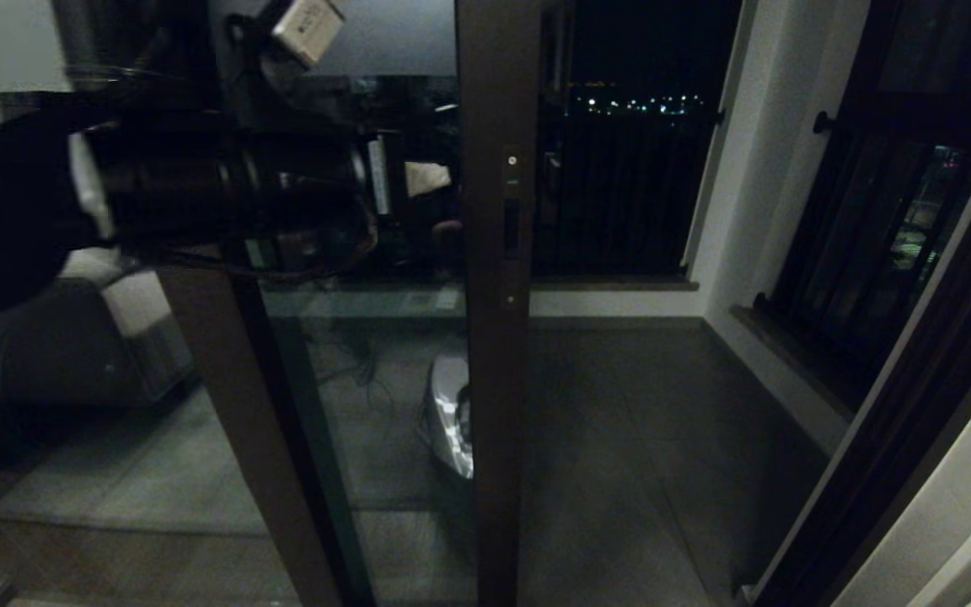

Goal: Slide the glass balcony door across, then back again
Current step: Open the slid door

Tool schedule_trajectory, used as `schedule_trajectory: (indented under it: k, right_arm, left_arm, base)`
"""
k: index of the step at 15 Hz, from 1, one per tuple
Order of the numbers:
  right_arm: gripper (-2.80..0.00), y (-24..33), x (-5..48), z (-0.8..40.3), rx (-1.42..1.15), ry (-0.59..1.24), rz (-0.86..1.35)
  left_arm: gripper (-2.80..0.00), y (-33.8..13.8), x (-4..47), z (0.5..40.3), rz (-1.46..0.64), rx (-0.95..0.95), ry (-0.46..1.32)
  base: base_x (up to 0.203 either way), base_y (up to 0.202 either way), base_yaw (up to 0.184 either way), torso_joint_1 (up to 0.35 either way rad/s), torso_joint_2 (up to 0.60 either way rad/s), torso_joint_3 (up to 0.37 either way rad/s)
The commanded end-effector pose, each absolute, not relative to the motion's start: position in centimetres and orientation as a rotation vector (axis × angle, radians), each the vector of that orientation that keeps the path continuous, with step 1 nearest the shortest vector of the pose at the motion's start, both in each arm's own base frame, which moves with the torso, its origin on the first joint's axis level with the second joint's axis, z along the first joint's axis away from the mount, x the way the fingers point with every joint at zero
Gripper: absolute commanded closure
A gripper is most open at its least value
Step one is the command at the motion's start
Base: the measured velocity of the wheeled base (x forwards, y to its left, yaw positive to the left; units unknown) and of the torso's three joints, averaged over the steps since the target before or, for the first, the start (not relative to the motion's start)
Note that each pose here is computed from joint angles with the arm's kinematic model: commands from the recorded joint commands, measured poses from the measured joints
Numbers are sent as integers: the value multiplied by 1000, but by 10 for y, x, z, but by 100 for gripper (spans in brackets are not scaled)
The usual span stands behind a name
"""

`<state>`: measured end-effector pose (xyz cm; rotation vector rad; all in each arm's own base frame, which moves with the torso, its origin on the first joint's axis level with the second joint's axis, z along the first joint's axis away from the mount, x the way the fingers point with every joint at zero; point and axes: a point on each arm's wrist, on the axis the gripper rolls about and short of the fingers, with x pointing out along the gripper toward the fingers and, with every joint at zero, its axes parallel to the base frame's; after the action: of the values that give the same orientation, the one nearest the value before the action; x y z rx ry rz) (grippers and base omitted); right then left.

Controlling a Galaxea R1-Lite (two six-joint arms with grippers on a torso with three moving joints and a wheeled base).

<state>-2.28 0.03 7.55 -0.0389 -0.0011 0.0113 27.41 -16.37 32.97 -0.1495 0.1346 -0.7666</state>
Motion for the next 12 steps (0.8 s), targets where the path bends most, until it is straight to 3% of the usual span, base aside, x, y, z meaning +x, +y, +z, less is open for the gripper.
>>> schedule_trajectory:
  k: [1,6,12]
  right_arm:
    - [0,0,-23,76,-40,1,12]
    - [0,0,-23,76,-39,1,12]
    - [0,0,-23,76,-39,1,12]
  left_arm:
    - [0,-202,319,300,-786,-141,196]
    - [0,-250,353,284,-783,-139,166]
    - [0,-284,355,271,-817,-131,166]
  base:
    - [0,0,0,0,0,0]
    - [0,0,0,0,0,0]
    - [0,0,0,0,0,0]
